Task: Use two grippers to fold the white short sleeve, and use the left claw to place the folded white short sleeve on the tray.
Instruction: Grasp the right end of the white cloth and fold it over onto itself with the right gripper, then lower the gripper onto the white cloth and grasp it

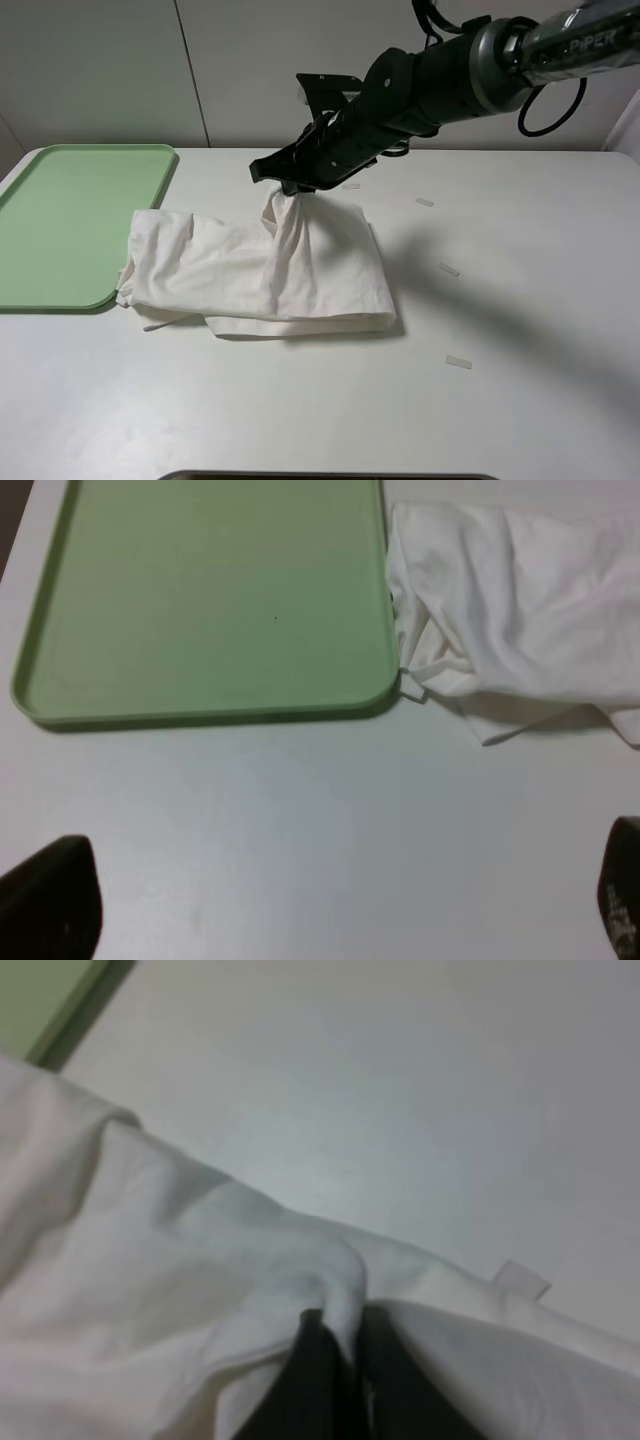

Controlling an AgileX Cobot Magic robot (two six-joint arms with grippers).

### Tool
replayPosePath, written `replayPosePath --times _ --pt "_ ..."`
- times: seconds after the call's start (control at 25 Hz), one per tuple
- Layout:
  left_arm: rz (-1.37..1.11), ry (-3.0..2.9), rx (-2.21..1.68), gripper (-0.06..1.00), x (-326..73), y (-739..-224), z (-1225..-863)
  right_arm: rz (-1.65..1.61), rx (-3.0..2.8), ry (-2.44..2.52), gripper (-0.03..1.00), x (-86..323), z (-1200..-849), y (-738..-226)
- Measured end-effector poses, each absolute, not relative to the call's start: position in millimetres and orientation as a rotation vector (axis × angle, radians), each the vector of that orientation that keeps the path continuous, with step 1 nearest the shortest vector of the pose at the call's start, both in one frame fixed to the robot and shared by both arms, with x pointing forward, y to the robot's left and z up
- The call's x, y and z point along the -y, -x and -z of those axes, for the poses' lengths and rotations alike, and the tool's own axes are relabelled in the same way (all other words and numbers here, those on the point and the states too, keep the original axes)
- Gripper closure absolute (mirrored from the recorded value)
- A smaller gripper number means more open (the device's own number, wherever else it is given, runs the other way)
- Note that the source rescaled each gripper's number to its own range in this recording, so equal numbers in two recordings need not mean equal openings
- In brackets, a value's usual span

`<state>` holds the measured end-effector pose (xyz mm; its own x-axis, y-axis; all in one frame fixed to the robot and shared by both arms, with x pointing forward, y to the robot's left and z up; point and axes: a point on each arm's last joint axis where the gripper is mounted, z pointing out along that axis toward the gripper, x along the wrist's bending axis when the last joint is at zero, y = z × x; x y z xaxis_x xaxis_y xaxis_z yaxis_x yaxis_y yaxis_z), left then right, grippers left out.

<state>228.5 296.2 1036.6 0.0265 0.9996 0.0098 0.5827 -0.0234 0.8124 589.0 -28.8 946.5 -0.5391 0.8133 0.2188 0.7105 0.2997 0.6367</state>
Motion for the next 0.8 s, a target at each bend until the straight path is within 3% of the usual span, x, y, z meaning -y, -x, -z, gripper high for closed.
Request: replayPosePath --times 0.2,0.32,0.36,0.4,0.56,0.8 --pt "-0.844 -1.676 -1.624 -0.06 -296.2 -228.5 -1036.6 -1.041 -2.39 -1.465 0.96 34.1 -936.8 -595.7" --pt "-0.844 -1.676 -1.624 -0.06 -296.2 -228.5 -1036.6 -1.023 -2.404 -1.433 0.6 34.8 -936.6 -595.4" --pt "-0.844 -1.676 -1.624 -0.06 -296.2 -228.5 -1036.6 -1.019 -2.409 -1.427 0.41 34.9 -936.9 -595.1" --pt "-0.844 -1.676 -1.624 -0.06 -296.2 -228.5 -1036.6 -1.017 -2.411 -1.425 0.29 35.0 -937.3 -595.0" --pt "-0.844 -1.676 -1.624 -0.06 -296.2 -228.5 -1036.6 -1.047 -2.417 -1.383 0.01 29.0 -949.0 -588.6" --pt "-0.844 -1.676 -1.624 -0.06 -296.2 -228.5 -1036.6 -1.079 -2.476 -1.258 -0.03 17.3 -972.0 -571.3"
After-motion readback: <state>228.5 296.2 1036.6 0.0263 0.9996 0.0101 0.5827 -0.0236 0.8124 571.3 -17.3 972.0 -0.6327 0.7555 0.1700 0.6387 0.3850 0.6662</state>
